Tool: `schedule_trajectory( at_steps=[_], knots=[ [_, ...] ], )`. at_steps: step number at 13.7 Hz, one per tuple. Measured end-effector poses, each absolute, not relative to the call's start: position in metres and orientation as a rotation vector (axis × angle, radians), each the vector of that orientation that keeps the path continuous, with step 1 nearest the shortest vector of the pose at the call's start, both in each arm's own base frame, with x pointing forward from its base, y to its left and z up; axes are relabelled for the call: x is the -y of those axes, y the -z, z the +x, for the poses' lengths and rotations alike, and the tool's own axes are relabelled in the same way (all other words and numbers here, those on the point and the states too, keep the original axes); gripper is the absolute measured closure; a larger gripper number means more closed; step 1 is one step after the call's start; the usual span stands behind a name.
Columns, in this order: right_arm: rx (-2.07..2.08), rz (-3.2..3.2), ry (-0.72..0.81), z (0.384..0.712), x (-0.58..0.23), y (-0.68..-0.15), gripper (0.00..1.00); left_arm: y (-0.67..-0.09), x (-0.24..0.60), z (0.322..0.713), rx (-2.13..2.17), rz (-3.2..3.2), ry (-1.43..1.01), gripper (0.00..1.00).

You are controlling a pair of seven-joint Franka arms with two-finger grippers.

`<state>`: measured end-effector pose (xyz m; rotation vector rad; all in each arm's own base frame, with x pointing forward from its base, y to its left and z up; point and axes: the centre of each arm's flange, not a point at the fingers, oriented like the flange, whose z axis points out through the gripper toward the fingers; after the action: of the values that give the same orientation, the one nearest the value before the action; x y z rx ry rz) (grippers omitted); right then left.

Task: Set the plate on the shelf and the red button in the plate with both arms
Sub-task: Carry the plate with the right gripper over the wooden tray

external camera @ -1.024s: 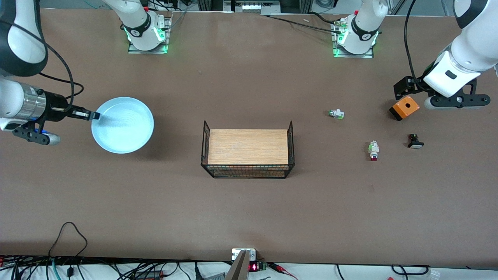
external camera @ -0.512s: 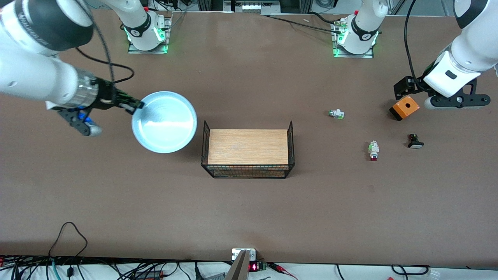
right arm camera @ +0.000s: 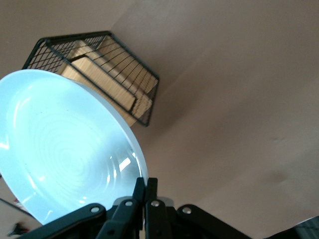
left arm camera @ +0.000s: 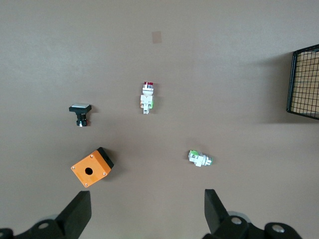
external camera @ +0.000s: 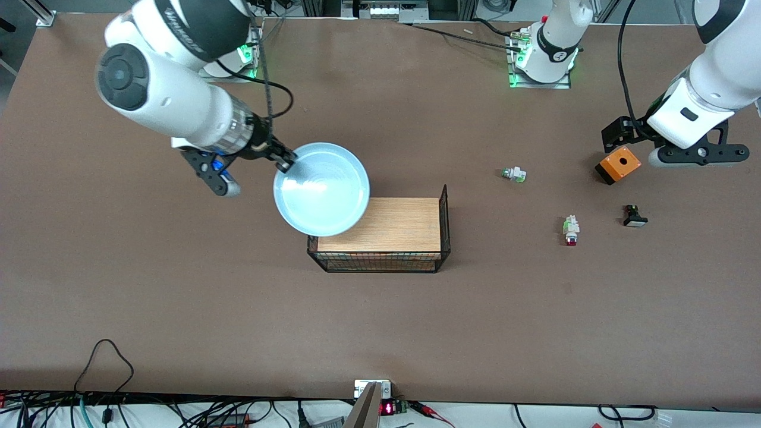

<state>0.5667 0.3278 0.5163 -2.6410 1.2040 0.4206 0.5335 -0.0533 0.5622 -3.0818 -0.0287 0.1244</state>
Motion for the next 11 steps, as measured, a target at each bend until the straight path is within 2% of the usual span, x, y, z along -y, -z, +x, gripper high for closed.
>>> schedule_trajectory(
  at_steps=[7, 11],
  knots=[
    [-1.274, -2.605, -0.424, 0.579, -0.355, -0.471, 0.97, -0.562, 0.051, 0.534, 0.035, -3.082, -0.125, 0.0],
    [-1.246, -2.611, -0.412, 0.573, -0.379, -0.455, 0.97, -0.562, 0.051, 0.534, 0.036, -3.082, -0.125, 0.0]
  ],
)
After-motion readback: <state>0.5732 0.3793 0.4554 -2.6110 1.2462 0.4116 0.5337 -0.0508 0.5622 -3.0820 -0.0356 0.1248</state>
